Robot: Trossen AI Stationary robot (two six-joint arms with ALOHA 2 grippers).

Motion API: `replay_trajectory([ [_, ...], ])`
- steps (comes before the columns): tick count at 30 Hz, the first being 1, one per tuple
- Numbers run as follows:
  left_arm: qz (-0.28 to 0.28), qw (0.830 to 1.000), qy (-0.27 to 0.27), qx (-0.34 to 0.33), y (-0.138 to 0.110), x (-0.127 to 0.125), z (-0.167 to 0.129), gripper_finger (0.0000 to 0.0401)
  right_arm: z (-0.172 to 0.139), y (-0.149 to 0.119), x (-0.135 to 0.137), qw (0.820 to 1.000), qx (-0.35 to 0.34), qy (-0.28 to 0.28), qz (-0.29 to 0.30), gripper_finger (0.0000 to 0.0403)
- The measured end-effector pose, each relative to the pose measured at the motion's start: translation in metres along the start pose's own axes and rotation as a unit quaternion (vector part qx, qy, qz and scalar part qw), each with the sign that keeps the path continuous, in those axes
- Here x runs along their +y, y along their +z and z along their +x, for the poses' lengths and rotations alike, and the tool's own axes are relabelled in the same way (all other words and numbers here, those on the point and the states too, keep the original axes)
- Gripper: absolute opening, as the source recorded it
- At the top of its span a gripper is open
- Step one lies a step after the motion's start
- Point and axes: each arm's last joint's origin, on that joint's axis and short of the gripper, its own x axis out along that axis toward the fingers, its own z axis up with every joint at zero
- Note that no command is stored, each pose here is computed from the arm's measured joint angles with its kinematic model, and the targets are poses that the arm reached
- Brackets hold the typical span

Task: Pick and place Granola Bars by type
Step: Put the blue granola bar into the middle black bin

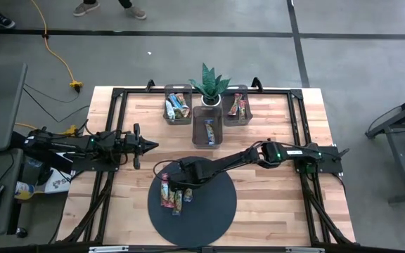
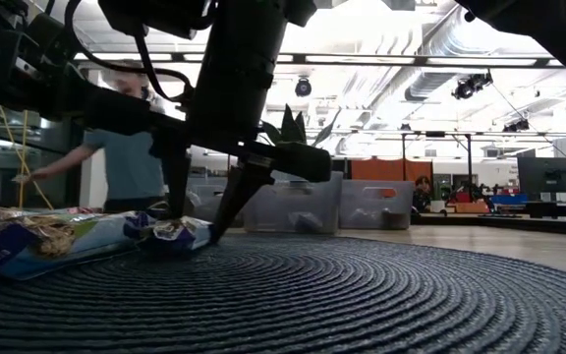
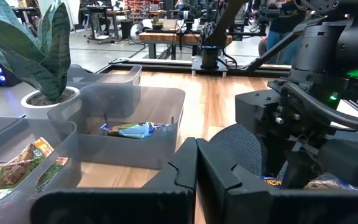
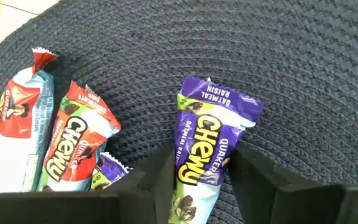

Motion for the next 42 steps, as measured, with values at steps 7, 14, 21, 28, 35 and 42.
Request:
replay_trajectory([
  [7,0.0,1.0,0.0,0.0,0.0,0.0,0.0,0.0001,-0.016,0.006,0.003,1.0,-0.026,0.017,-0.005,0.0129],
  [14,0.0,1.0,0.0,0.0,0.0,0.0,0.0,0.0001,-0.028,0.012,0.007,0.998,-0.045,0.038,-0.008,0.0129],
  [21,0.0,1.0,0.0,0.0,0.0,0.0,0.0,0.0001,-0.034,0.013,0.009,0.997,-0.05,0.053,-0.008,0.0128],
  [28,0.0,1.0,0.0,0.0,0.0,0.0,0.0,0.0001,-0.035,0.014,0.01,0.997,-0.05,0.057,-0.012,0.0116],
  [35,0.0,1.0,0.0,0.0,0.0,0.0,0.0,0.0001,-0.035,0.014,0.01,0.997,-0.05,0.057,-0.02,0.0075],
  [42,0.0,1.0,0.0,0.0,0.0,0.0,0.0,0.0001,-0.036,0.014,0.011,0.997,-0.047,0.063,-0.027,0.0056],
])
